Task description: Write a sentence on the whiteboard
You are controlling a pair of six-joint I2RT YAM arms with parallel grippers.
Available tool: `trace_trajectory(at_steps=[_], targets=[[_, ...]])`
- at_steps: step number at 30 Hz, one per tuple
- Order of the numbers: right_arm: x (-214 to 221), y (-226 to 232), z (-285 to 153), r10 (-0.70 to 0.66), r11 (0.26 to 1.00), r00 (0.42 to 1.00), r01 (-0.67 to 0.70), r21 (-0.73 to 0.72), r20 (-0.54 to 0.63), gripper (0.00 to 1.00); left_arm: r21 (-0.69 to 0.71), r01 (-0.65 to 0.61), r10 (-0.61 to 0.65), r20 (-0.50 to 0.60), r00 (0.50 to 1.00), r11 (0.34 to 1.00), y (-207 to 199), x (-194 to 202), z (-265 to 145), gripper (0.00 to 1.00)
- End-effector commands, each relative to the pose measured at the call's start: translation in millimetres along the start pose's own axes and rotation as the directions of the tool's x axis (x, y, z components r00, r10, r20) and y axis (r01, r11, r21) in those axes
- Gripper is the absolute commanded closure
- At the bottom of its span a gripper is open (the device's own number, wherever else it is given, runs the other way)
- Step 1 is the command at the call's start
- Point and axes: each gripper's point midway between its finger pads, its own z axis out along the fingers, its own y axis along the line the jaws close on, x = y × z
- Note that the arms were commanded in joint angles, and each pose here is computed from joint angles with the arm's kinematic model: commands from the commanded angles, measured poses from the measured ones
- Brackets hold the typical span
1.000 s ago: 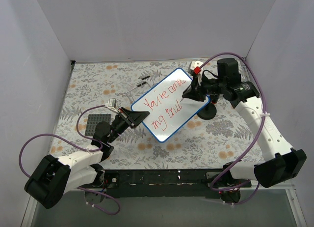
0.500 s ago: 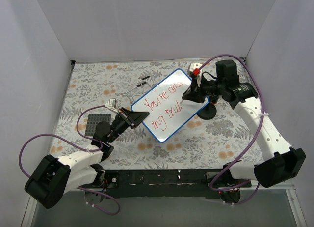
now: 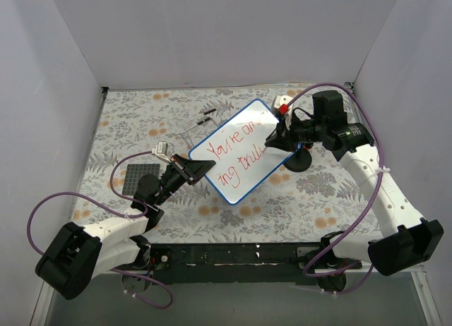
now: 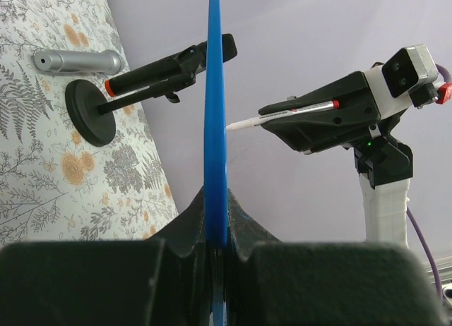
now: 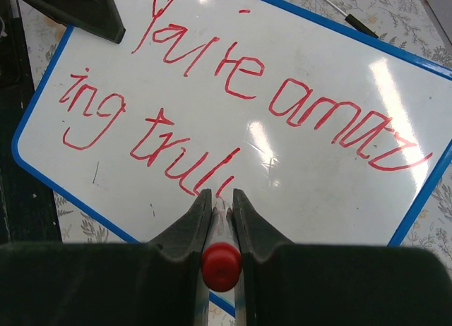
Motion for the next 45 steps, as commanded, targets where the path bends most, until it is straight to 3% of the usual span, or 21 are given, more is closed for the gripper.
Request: trace_trajectory(at_steps=[1, 23, 45], targets=[[-8, -8, -5, -0.038, 0.998, 0.999, 0.038, 0.040, 0.004, 0.99, 0.185, 0.043, -0.051, 0.038, 0.998, 0.982, -57, -14, 1, 1.00], [-26, -35, 5, -0.054, 0.996, 0.998, 0.051, 0.071, 0.031, 0.99, 0.186, 0.046, -0.053, 0.030, 0.998, 0.982, -56, -13, 1, 1.00], [20, 14, -8, -0.014, 1.000, 0.999, 0.014, -0.013, -0.043, 0.99, 0.178, 0.037, -0.045, 0.041, 0.998, 0.983, -56, -14, 0, 1.00]])
